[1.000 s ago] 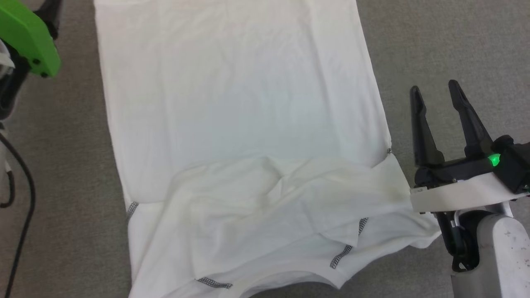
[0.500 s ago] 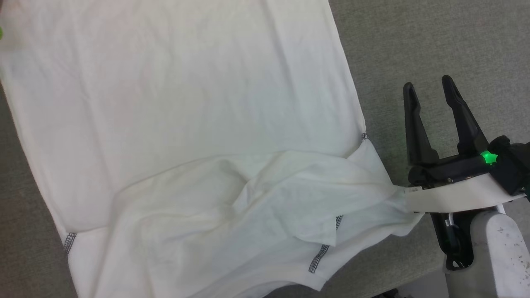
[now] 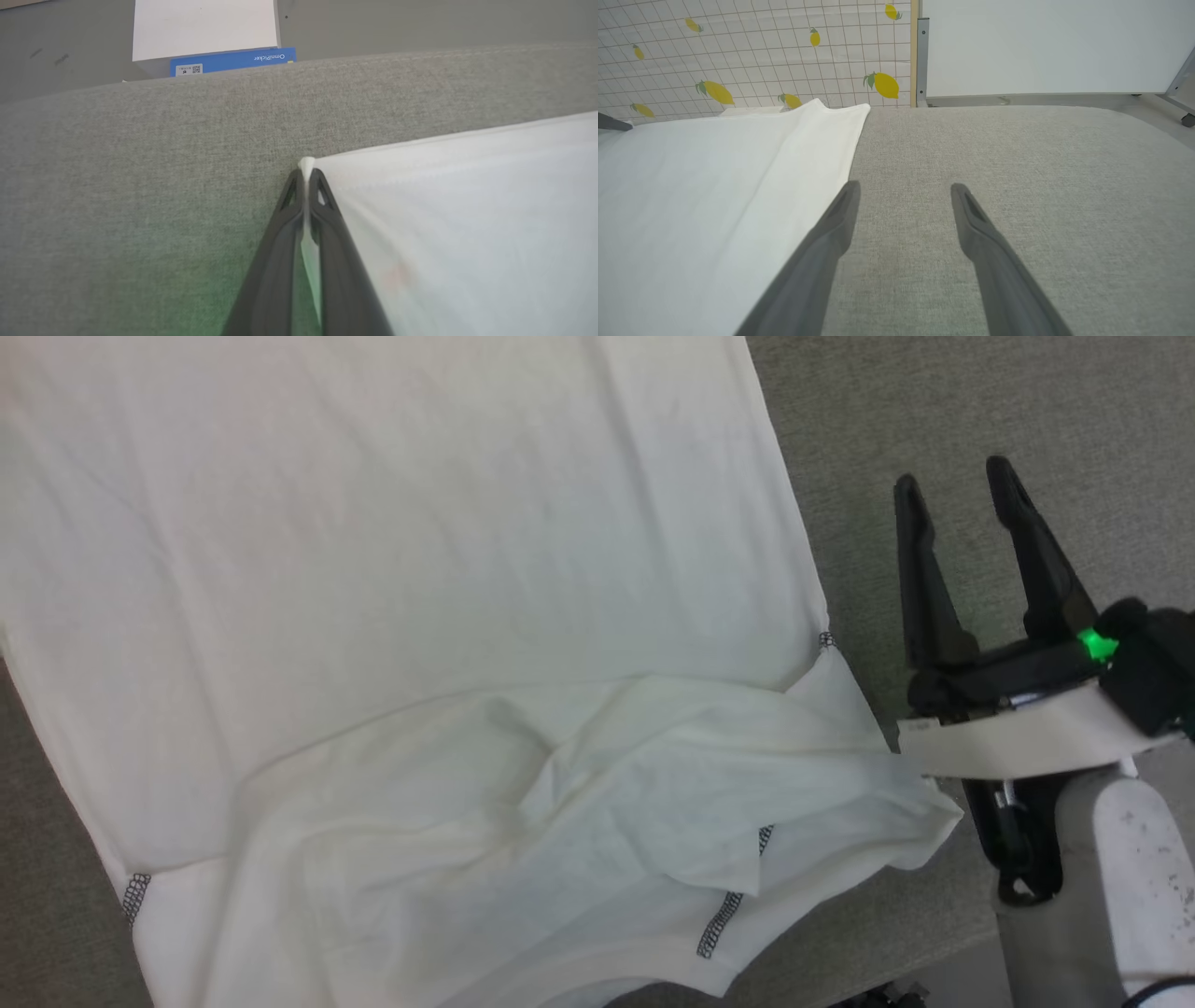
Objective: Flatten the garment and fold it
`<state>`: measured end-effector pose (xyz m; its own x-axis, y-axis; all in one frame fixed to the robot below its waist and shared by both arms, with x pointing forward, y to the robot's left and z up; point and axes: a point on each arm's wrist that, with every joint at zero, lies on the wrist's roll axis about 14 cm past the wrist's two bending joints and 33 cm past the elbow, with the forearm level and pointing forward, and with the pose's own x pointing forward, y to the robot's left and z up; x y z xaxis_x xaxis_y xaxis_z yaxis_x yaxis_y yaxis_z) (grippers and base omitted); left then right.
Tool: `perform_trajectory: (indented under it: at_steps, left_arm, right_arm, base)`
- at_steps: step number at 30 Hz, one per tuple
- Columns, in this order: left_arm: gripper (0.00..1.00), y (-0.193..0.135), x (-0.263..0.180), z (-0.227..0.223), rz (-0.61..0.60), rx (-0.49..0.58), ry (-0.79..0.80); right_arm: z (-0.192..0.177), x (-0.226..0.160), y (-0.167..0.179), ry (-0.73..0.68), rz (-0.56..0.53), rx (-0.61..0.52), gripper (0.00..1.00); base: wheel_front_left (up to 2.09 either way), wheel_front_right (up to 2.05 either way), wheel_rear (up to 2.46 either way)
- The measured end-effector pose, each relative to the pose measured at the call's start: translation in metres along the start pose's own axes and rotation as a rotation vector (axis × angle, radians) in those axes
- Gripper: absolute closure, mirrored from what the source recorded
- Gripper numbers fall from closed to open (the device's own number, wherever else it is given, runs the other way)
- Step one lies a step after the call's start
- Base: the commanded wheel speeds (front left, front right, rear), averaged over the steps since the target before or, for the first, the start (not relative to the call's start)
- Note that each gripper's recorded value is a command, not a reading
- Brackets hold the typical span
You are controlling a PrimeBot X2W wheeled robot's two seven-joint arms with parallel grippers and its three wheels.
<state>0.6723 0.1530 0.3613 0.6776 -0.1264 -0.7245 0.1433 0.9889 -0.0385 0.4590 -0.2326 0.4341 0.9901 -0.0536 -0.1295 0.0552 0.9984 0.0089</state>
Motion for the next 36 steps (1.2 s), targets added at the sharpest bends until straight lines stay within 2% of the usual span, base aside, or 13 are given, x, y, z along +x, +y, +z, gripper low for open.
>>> perform_trajectory:
  at_steps: [6, 10, 18, 21, 31, 32, 33, 34, 35, 36]
  left_arm:
    - [1.00, 0.000, -0.003, -0.001, -0.013, 0.024, -0.021]
    - [1.00, -0.003, -0.005, -0.002, -0.034, 0.030, -0.032]
    - [1.00, -0.007, -0.009, -0.004, -0.075, 0.056, -0.056]
    - [1.00, -0.009, -0.010, -0.004, -0.096, 0.069, -0.068]
    - [1.00, -0.008, -0.010, -0.006, -0.130, 0.106, -0.103]
    - [1.00, -0.007, -0.010, -0.007, -0.130, 0.106, -0.107]
    - [1.00, -0.006, -0.010, -0.008, -0.131, 0.108, -0.109]
    - [1.00, -0.005, -0.009, -0.008, -0.133, 0.111, -0.111]
    - [1.00, -0.005, -0.009, -0.009, -0.133, 0.110, -0.112]
    - [1.00, -0.004, -0.009, -0.009, -0.132, 0.109, -0.112]
  right_arm:
    - [0.045, 0.058, 0.023, -0.082, 0.097, -0.041, 0.00]
    - [0.059, 0.112, 0.031, -0.012, 0.126, -0.042, 0.00]
    - [0.018, 0.185, 0.035, 0.388, 0.103, -0.025, 0.00]
    - [0.011, 0.201, 0.040, 0.470, 0.091, -0.048, 0.00]
    - [-0.040, 0.225, 0.058, 0.742, 0.074, -0.069, 0.00]
    - [-0.046, 0.226, 0.061, 0.769, 0.074, -0.068, 0.02]
    - [-0.050, 0.226, 0.062, 0.783, 0.074, -0.068, 0.35]
    - [-0.052, 0.228, 0.064, 0.797, 0.073, -0.072, 0.58]
    - [-0.052, 0.230, 0.065, 0.805, 0.072, -0.076, 0.69]
    - [-0.054, 0.231, 0.067, 0.818, 0.072, -0.088, 1.00]
  base:
    - [0.00, 0.00, 0.00]
    - [0.00, 0.00, 0.00]
    - [0.00, 0.00, 0.00]
    - [0.00, 0.00, 0.00]
    - [0.00, 0.00, 0.00]
    - [0.00, 0.00, 0.00]
    - [0.00, 0.00, 0.00]
    - [0.00, 0.00, 0.00]
    - [0.00, 0.00, 0.00]
    - [0.00, 0.00, 0.00]
